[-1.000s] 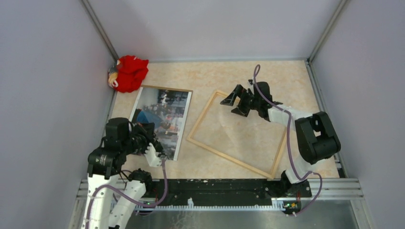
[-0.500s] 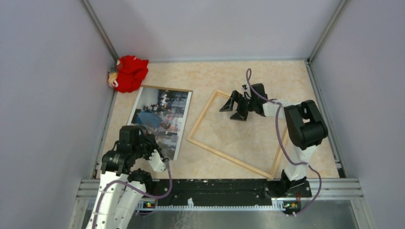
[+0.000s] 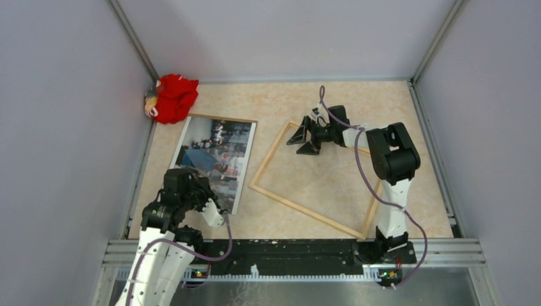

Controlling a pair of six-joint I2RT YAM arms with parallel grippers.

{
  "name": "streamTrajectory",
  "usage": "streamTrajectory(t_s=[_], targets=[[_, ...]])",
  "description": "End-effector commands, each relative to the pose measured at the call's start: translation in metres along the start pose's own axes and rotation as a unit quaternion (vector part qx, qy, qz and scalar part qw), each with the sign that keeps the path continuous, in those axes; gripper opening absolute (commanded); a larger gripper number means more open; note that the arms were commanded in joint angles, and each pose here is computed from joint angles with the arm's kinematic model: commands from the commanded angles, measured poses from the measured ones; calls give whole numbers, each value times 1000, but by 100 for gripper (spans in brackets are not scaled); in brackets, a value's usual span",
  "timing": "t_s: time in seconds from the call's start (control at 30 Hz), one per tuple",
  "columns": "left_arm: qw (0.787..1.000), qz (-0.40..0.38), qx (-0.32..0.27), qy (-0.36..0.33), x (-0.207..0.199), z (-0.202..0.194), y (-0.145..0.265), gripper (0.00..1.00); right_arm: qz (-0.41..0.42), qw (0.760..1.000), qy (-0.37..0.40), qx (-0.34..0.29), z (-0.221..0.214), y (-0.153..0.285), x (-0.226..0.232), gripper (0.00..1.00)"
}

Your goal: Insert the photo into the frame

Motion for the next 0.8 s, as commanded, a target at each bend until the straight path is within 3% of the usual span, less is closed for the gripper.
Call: streamTrajectory(t_s=[0.0, 0.07, 0.23, 0.33, 0.47, 0.63, 0.73, 0.77], targets=[[985, 26, 11, -169, 24, 1, 4, 0, 21, 999, 24, 9, 6, -9, -8, 85], [985, 28, 10, -170, 24, 1, 4, 0, 41, 999, 28, 14, 5, -8, -2, 80], [984, 36, 8, -173, 26, 1, 1, 0, 103, 993, 57, 18, 4, 6, 24, 59], [984, 42, 8, -172, 28, 0, -2, 0, 143, 986, 85, -4, 2, 24, 48, 53], [984, 57, 7, -170, 36, -2, -5, 0, 151, 984, 98, 0, -3, 30, 53, 45], [981, 77, 4, -179, 41, -1, -9, 0, 154, 985, 83, 1, -8, 29, 49, 23], [981, 84, 4, -175, 42, -2, -12, 10, 126, 989, 73, -1, -11, 29, 44, 8], [981, 87, 4, -172, 42, -2, -13, 19, 109, 991, 71, -4, -12, 31, 42, 3]])
Point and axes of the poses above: each gripper's point midway between its finger pads, its own y axis back along the fingers, its own x axis along the line the jaws close on, z = x × y, the point moved 5 cm from there along y, back along the fingers, and after that the axes turned 5 degrees about y, right-handed, at the moved point
